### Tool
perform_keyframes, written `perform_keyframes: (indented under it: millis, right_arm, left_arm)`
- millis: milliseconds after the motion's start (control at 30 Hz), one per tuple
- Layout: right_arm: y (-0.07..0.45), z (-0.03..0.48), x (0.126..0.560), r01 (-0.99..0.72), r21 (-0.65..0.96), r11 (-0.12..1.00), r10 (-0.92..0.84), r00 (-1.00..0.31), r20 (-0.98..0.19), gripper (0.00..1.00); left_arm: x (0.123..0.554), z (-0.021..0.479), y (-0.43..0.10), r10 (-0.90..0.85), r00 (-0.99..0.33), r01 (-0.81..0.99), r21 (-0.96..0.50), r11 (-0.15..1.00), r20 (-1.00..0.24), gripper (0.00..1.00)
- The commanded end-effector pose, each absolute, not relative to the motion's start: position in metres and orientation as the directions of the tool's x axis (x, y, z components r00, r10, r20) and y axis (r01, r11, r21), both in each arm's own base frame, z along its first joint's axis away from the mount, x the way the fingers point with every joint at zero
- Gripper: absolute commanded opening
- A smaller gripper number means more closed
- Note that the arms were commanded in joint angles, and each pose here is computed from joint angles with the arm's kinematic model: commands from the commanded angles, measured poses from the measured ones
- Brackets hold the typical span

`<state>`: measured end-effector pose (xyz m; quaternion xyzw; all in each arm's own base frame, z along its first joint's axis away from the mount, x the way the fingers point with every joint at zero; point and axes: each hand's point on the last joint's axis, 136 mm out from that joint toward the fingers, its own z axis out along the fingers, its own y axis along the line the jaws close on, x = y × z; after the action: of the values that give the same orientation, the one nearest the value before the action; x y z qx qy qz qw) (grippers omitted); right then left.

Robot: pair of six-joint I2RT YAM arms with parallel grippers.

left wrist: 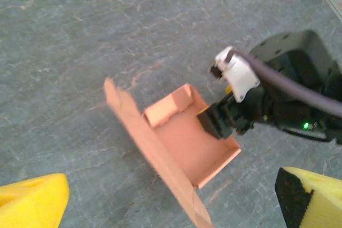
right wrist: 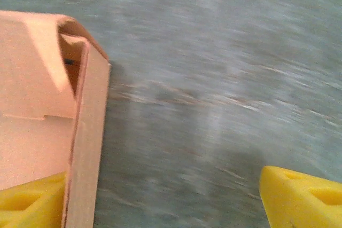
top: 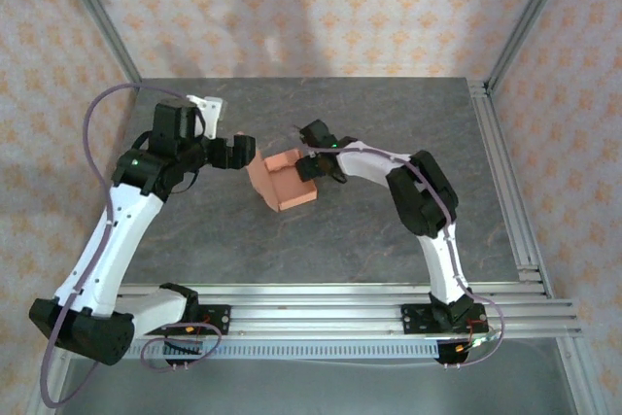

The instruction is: Fold the paper box

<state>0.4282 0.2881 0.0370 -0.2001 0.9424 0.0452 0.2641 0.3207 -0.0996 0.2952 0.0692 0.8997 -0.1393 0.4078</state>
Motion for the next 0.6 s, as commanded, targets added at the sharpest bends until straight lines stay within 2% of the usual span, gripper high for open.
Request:
perform_keyframes:
  millis: [0, 67, 267, 433, 567]
  right_arm:
    - [0.257, 0.057, 0.428, -0.282, 0.011, 0.959, -0.23, -0.804, -0.549, 0.82]
    - [0.242, 0.057, 0.421, -0.271, 0.036, 0.962, -0.208, -0.809, -0.55, 0.82]
    - [0.229, 0.078, 0.392, -0.431, 0.119, 0.895, -0.295, -0.77, -0.565, 0.83]
    - [0.214, 0.102, 0.42, -0.448, 0.191, 0.874, -0.251, -0.751, -0.611, 0.82]
    - [0.223, 0.1, 0.444, -0.511, 0.243, 0.824, -0.289, -0.749, -0.597, 0.76]
  left_arm:
    - [0.325, 0.293, -0.099, 0.054, -0.648, 0.237, -0.134, 0.962, -0.76, 1.0]
    - [0.327, 0.292, -0.096, 0.062, -0.651, 0.226, -0.114, 0.967, -0.756, 1.0]
    - [0.332, 0.288, -0.104, 0.07, -0.655, 0.248, -0.126, 0.96, -0.752, 1.0]
    - [0.337, 0.278, -0.115, 0.079, -0.66, 0.276, -0.144, 0.95, -0.747, 1.0]
    - [0.336, 0.273, -0.121, 0.085, -0.655, 0.295, -0.15, 0.944, -0.751, 1.0]
